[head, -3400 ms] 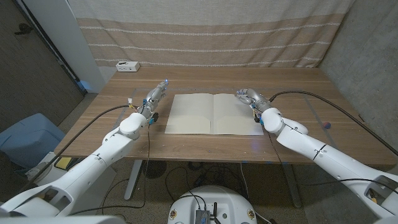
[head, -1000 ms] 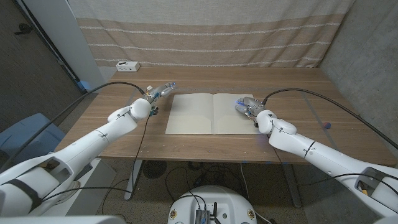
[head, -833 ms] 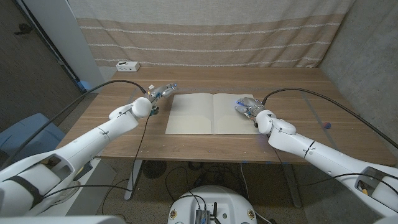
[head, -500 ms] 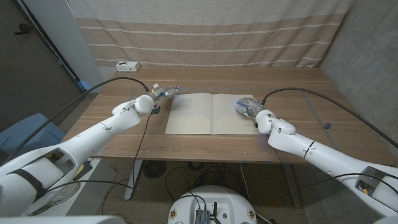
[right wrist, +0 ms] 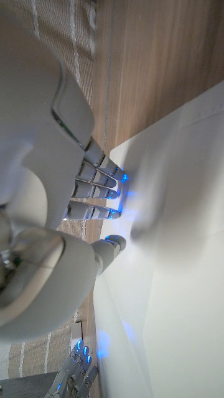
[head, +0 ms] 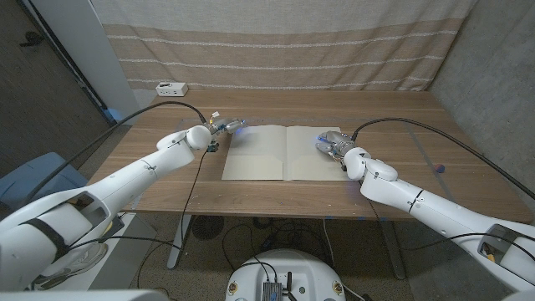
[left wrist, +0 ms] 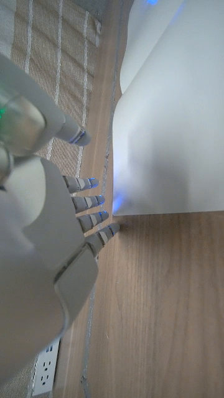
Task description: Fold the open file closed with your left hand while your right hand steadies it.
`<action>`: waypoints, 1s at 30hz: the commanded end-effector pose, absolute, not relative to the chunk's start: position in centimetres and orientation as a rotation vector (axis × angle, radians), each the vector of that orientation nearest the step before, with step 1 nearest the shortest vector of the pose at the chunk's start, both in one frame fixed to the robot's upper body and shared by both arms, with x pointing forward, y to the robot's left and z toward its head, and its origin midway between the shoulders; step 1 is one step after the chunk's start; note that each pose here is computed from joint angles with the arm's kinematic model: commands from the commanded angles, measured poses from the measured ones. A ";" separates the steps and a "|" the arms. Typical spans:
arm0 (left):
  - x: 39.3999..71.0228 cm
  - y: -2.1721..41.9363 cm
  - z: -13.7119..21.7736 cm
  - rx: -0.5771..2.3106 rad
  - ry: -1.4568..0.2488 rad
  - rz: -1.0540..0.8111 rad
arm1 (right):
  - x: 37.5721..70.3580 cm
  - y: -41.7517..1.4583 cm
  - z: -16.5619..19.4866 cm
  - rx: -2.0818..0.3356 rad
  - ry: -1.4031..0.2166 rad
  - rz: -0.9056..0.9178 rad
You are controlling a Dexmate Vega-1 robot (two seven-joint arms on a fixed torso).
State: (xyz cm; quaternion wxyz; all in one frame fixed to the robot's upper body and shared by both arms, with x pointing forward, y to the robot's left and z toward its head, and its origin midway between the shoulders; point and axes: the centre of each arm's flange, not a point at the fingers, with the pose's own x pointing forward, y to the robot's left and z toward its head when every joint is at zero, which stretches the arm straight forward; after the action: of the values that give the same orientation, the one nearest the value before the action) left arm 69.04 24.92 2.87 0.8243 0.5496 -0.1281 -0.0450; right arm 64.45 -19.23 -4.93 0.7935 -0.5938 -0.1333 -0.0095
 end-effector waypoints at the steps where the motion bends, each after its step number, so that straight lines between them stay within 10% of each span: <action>1: 69.7 24.3 3.0 1.197 -0.181 -0.130 | 64.6 -19.0 -5.0 -1.266 -0.293 -0.013; 30: 69.4 22.6 3.6 0.864 -0.299 -0.472 | 66.5 -18.8 -5.2 -1.275 -0.211 0.033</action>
State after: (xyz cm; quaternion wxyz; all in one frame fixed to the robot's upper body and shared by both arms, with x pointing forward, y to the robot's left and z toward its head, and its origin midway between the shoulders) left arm 70.47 23.44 3.09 0.8592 0.4707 -0.1015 -0.1727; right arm 65.61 -18.96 -5.04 0.7982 -0.5901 -0.1206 0.0047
